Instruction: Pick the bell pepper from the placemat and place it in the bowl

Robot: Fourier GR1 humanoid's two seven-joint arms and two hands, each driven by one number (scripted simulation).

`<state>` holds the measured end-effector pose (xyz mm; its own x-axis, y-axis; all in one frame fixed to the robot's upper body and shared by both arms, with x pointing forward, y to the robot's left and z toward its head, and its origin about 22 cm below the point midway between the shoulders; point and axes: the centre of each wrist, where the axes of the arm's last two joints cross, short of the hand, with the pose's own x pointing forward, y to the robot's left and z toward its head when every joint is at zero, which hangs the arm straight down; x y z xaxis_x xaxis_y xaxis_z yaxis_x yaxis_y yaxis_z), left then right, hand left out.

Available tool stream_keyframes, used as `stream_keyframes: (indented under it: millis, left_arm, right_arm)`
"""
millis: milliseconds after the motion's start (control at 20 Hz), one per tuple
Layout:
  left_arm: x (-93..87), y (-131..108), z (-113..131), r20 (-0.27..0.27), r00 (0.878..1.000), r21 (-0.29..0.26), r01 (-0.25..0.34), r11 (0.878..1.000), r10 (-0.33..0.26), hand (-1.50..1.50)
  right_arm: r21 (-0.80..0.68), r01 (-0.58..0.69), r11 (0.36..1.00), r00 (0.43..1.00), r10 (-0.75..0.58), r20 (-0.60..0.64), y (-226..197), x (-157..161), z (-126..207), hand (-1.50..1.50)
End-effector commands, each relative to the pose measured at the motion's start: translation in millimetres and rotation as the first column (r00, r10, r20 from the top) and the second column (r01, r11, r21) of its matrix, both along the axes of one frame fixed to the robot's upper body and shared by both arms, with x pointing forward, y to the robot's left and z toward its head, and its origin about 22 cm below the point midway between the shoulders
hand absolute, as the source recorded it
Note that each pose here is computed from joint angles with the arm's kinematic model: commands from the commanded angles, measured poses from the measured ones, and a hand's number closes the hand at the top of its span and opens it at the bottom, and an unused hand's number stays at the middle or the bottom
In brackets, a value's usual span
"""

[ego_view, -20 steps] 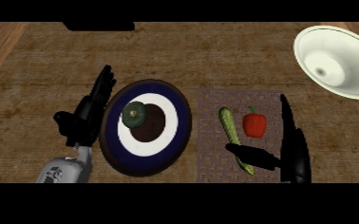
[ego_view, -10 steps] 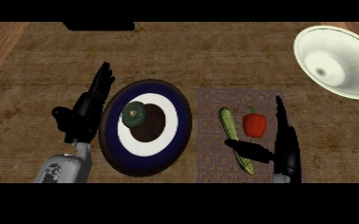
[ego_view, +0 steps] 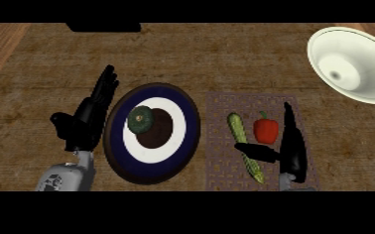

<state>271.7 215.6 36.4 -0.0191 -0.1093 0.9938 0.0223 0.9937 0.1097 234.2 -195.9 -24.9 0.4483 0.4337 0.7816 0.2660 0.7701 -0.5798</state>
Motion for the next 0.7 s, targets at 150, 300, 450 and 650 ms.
stream_keyframes:
  millis: [150,300,450,650]
  left_arm:
    - [13.9,-5,0,-0.001,1.000,0.004,0.020,1.000,-0.020,0.00]
    - [15.7,-5,-6,0.014,1.000,-0.011,0.008,1.000,-0.008,0.00]
    - [-2.2,19,-10,0.008,1.000,0.002,0.007,1.000,-0.007,0.00]
    - [22.2,-11,3,0.008,1.000,-0.005,0.008,1.000,-0.008,0.00]
  right_arm:
    - [0.018,-0.041,0.999,0.999,0.041,-0.024,-1,6,-4,-1.50]
    - [-0.093,-0.204,0.974,0.978,0.199,-0.063,13,25,-8,1.50]
    - [-0.144,-0.250,0.958,0.968,0.243,-0.066,6,19,-26,1.50]
    - [-0.081,-0.259,0.962,0.965,0.255,-0.056,21,9,-40,1.50]
